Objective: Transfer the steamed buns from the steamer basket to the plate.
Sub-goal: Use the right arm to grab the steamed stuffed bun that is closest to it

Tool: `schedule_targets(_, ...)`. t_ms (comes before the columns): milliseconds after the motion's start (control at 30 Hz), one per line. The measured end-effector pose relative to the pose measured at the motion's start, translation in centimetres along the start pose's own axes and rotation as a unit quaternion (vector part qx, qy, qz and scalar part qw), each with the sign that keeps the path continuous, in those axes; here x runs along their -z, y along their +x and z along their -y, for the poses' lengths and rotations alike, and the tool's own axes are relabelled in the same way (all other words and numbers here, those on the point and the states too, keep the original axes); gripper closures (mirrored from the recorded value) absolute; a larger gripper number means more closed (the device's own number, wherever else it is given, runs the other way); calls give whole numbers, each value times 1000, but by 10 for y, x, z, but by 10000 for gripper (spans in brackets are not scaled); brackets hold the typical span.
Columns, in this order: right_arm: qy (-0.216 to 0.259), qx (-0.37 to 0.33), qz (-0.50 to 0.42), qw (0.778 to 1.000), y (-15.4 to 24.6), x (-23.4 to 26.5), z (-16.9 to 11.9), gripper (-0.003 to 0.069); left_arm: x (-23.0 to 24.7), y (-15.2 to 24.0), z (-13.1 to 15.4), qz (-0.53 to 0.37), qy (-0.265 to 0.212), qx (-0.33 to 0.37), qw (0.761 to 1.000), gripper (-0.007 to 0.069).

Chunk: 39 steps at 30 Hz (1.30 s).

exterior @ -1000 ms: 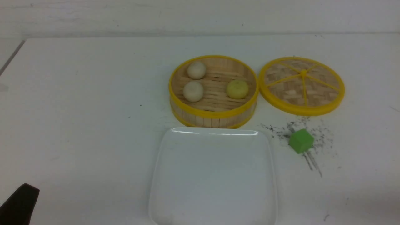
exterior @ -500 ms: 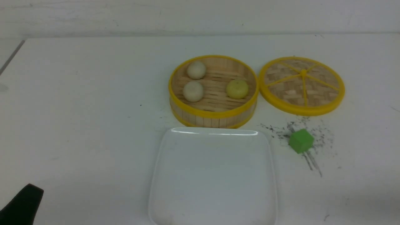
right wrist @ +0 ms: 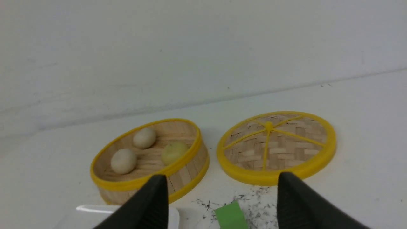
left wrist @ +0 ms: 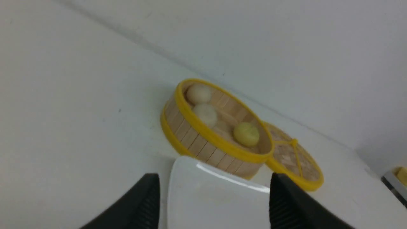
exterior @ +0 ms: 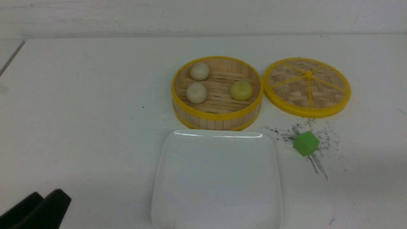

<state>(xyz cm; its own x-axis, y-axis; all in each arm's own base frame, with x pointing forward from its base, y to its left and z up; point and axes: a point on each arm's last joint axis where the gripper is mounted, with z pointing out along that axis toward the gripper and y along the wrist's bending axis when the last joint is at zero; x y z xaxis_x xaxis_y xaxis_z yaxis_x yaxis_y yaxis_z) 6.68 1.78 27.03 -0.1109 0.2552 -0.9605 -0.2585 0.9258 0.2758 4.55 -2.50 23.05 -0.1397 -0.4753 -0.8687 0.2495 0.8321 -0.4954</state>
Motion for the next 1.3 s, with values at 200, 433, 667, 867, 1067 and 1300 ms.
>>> schedule_targets(200, 3, 92, -99, 991, -14, -18, -9, 202, -9, -24, 16, -63, -4, -59, 996, 141)
schedule_targets(433, -4, 186, -152, 971, -25, -44, -20, 204, -48, -75, 32, -134, -28, -128, 982, 141)
schedule_targets(667, -1, 228, -192, 955, -22, -73, -26, 206, -75, -94, 30, -167, -52, -175, 969, 143)
schedule_targets(867, -1, 190, -193, 963, -45, -100, -42, 207, -84, -97, 25, -157, -64, -192, 967, 143)
schedule_targets(1067, -7, 184, -161, 970, -78, -123, -59, 207, -85, -101, 25, -135, -69, -207, 966, 143)
schedule_targets(1300, -20, 250, -214, 944, -41, -175, -64, 216, -85, -101, 25, -133, -67, -199, 969, 153)
